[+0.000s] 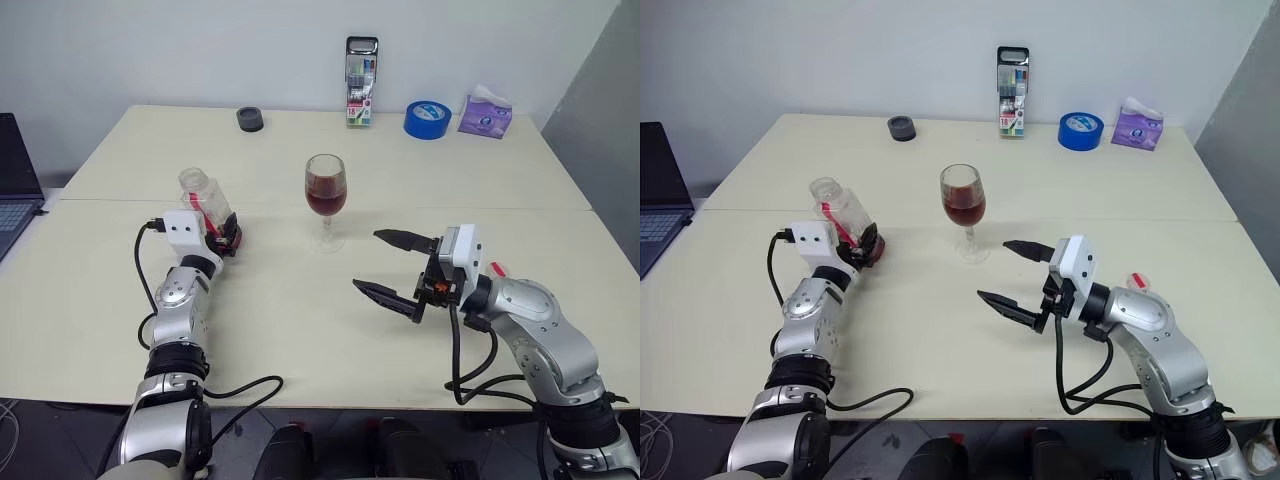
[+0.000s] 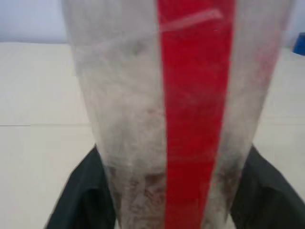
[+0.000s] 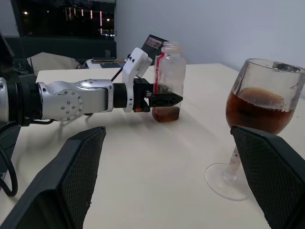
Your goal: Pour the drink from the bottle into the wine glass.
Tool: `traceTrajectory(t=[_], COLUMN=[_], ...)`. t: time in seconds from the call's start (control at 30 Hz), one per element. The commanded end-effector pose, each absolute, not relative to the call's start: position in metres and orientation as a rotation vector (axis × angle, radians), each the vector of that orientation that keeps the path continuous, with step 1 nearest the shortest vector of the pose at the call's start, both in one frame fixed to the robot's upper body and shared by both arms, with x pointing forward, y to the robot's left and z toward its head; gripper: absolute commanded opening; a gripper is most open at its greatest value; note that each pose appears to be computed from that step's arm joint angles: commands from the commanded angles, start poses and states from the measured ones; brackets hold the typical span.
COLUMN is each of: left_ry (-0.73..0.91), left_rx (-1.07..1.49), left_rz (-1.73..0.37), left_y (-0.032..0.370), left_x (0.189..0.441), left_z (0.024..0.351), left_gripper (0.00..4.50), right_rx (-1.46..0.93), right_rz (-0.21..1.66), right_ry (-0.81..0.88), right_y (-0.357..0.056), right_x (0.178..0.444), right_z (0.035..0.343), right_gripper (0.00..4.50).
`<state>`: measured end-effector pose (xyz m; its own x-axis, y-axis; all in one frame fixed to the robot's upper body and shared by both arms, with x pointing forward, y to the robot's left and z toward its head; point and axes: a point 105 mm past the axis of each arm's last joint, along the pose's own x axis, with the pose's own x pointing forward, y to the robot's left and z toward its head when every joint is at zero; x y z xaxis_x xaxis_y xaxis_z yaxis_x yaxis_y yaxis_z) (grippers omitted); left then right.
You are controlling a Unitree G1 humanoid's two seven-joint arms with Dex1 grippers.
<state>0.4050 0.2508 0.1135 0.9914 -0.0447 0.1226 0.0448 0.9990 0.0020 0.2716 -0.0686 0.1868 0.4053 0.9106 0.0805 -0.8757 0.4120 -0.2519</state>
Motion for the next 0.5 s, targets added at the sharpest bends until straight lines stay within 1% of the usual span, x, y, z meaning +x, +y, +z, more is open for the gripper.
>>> traceTrajectory(t=[0.03,0.07,0.1,0.2,0.33,0.4,0.5], left_ry=[-0.166,-0.166,-0.166,-0.161,-0.141,-0.123,-0.1], left_rx=[0.027,0.028,0.028,0.029,0.037,0.043,0.032], left_rz=[-0.061,-0.063,-0.064,-0.065,-0.083,-0.082,-0.078], left_y=[0.249,0.248,0.248,0.247,0.241,0.238,0.231], left_x=[0.407,0.407,0.407,0.406,0.395,0.385,0.364], left_z=[0.126,0.126,0.126,0.124,0.115,0.11,0.104], left_gripper=[4.01,4.4,4.45,4.45,4.45,4.45,4.45], right_rx=[-0.182,-0.183,-0.184,-0.185,-0.177,-0.178,-0.177], right_rz=[1.128,1.13,1.13,1.131,1.099,1.066,0.961], right_ry=[-0.252,-0.253,-0.252,-0.251,-0.216,-0.181,-0.12], right_y=[-0.067,-0.066,-0.066,-0.065,-0.07,-0.077,-0.093], right_x=[0.271,0.271,0.271,0.27,0.267,0.264,0.264], right_z=[0.197,0.198,0.198,0.197,0.189,0.182,0.168], right_gripper=[4.5,4.5,4.5,4.5,4.5,4.5,4.5])
